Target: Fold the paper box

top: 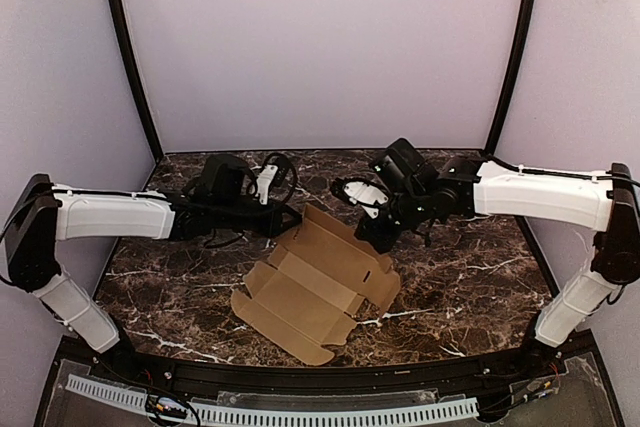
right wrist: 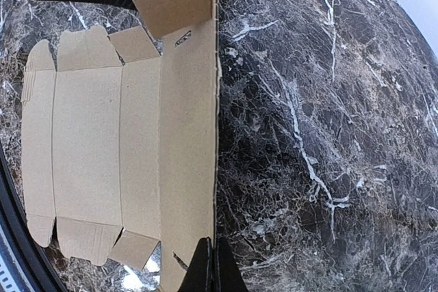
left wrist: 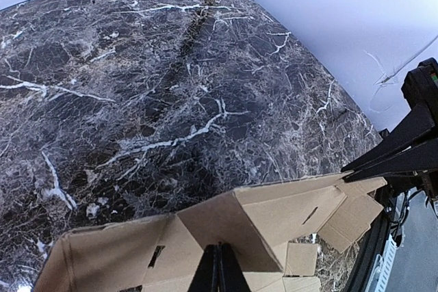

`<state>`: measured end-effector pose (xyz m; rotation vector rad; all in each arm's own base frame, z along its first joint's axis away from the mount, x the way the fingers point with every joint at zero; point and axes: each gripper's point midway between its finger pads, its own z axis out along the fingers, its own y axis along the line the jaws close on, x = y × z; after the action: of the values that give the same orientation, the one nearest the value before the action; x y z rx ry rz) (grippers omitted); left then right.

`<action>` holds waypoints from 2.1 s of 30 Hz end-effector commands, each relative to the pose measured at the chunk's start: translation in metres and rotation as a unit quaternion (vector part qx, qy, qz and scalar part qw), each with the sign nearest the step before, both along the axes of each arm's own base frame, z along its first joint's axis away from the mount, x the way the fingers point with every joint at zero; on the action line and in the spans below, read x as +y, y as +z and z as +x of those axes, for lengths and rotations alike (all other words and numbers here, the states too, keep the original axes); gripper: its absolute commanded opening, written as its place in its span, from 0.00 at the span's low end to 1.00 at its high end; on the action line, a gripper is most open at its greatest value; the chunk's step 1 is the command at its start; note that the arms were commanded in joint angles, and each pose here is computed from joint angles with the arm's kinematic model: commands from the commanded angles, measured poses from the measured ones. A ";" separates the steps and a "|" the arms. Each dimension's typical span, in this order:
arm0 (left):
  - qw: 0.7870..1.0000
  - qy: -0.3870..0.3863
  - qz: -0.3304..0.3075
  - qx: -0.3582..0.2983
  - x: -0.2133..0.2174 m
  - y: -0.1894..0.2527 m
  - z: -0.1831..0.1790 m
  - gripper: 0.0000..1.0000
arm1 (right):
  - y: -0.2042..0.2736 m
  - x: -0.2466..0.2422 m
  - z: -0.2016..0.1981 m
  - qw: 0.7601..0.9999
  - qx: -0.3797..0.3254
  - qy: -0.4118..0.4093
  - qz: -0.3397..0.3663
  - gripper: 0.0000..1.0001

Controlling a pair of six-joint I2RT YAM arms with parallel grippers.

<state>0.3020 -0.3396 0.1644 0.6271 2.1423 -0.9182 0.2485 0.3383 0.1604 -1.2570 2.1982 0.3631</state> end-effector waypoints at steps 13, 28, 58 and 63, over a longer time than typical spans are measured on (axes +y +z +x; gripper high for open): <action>1.000 0.003 0.021 -0.008 -0.005 -0.004 -0.001 0.00 | -0.003 0.005 0.000 1.000 -0.015 -0.010 0.004 0.00; 0.983 0.089 0.161 0.007 0.064 -0.050 -0.011 0.00 | -0.039 -0.014 0.001 0.999 -0.001 -0.041 -0.027 0.00; 0.978 0.035 0.168 0.120 0.047 -0.118 -0.052 0.01 | -0.053 -0.009 0.001 0.998 0.019 -0.056 -0.019 0.00; 0.980 0.026 0.159 0.119 0.038 -0.118 -0.057 0.00 | -0.057 -0.009 -0.001 0.998 0.023 -0.056 -0.021 0.00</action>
<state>0.2549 -0.2943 0.0514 0.6243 2.5302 -0.6066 0.2490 0.3259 0.1107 -1.1622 2.3060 0.2899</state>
